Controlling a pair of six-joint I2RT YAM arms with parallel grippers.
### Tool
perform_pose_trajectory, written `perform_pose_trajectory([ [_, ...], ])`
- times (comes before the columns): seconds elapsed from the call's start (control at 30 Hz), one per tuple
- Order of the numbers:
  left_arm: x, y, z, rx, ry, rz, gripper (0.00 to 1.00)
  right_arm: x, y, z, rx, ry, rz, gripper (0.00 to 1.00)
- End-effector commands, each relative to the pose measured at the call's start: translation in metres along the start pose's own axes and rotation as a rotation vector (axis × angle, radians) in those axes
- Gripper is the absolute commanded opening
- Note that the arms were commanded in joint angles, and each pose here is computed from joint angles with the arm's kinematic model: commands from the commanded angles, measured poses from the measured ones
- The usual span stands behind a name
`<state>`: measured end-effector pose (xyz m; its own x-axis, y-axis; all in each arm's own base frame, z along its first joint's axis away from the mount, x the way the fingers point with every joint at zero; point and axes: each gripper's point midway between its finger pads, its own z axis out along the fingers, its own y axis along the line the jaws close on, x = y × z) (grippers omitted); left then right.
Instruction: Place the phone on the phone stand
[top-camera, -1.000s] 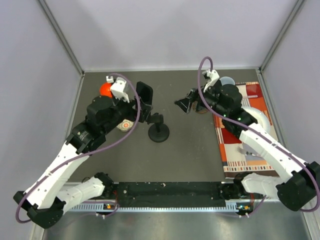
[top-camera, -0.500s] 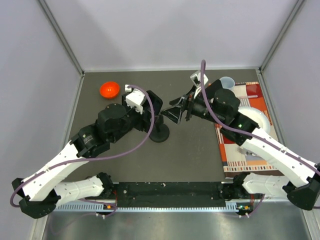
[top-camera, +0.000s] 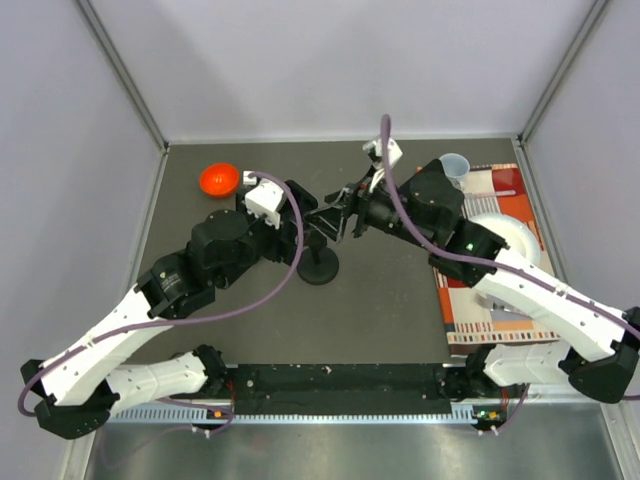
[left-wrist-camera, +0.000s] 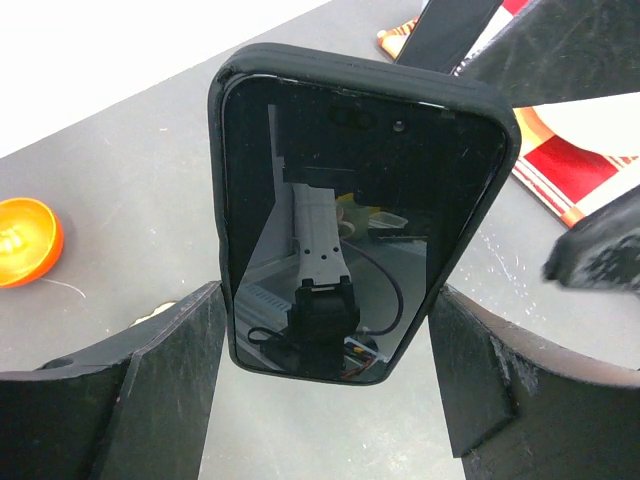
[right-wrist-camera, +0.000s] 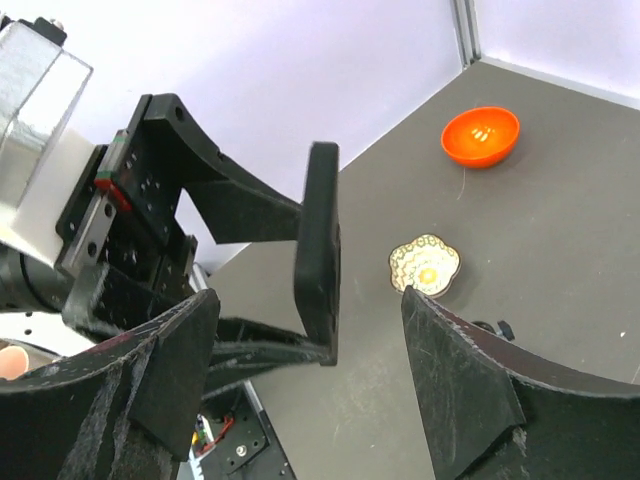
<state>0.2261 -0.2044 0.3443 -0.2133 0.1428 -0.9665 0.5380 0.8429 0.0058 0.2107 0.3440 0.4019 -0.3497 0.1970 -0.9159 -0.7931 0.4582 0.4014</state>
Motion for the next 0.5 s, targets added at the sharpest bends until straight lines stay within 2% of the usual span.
perform_pose_trajectory([
  [0.0, -0.026, 0.004, -0.009, -0.01, -0.092, -0.018, 0.0, -0.009, 0.003, 0.015, 0.06, 0.006, -0.068, 0.72],
  [0.37, -0.016, 0.007, -0.011, -0.016, -0.077, 0.001, 0.0, 0.006, 0.006, 0.039, 0.028, 0.059, -0.075, 0.45],
  [0.47, -0.015, 0.006, -0.012, -0.01, -0.078, 0.006, 0.0, 0.008, 0.012, 0.043, -0.008, 0.069, -0.072, 0.44],
])
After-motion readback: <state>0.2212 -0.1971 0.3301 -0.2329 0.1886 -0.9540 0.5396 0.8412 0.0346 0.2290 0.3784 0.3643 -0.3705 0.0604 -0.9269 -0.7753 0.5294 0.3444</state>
